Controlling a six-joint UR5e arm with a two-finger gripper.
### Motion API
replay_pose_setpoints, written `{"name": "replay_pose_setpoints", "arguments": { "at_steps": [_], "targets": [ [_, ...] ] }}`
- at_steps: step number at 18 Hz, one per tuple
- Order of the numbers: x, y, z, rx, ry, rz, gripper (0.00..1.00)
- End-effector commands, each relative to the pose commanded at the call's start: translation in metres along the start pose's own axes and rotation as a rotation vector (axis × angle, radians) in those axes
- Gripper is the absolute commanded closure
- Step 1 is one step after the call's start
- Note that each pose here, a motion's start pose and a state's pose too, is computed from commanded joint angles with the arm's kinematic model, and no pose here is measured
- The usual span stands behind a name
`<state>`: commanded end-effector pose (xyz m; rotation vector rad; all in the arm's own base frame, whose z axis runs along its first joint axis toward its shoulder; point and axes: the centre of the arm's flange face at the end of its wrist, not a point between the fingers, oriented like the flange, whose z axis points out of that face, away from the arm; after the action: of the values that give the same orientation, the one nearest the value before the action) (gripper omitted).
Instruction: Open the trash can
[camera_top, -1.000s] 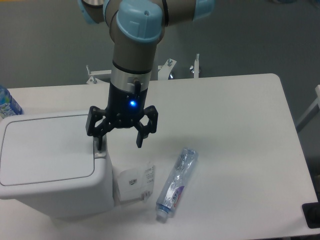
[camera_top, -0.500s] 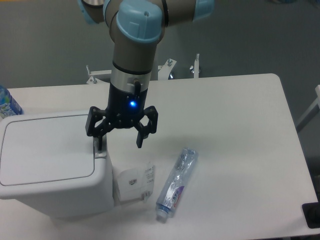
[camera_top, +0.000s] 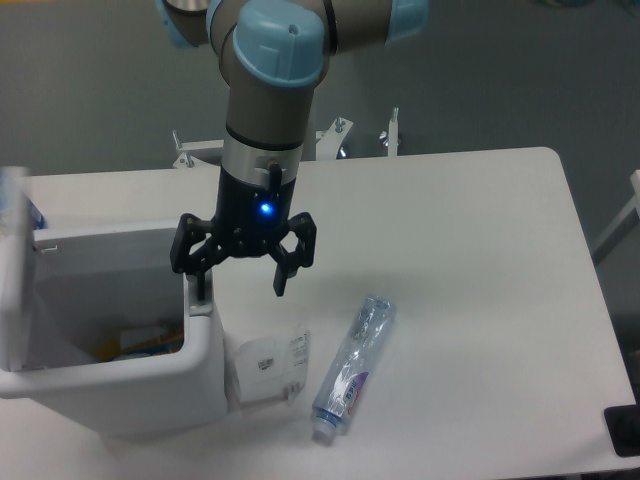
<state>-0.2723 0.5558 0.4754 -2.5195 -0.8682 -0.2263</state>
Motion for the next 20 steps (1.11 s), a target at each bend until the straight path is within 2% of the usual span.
{"name": "replay_pose_setpoints", "arguments": {
  "at_steps": [4, 8, 13, 16, 18, 20],
  "targets": [
    [0.003, -0.006, -0.008, 0.019, 0.0, 0.006, 0.0],
    [0.006, -0.029, -0.038, 0.1, -0.011, 0.047, 0.0],
    [-0.039, -0.054, -0.075, 0.159, -0.176, 0.131, 0.0],
    [-0.087, -0.06, -0.098, 0.173, -0.286, 0.114, 0.0],
    [-0.11, -0.06, -0.105, 0.152, -0.338, 0.18, 0.0],
    [-0.131, -0.056, -0.107, 0.098, -0.398, 0.288, 0.0]
  ]
}}
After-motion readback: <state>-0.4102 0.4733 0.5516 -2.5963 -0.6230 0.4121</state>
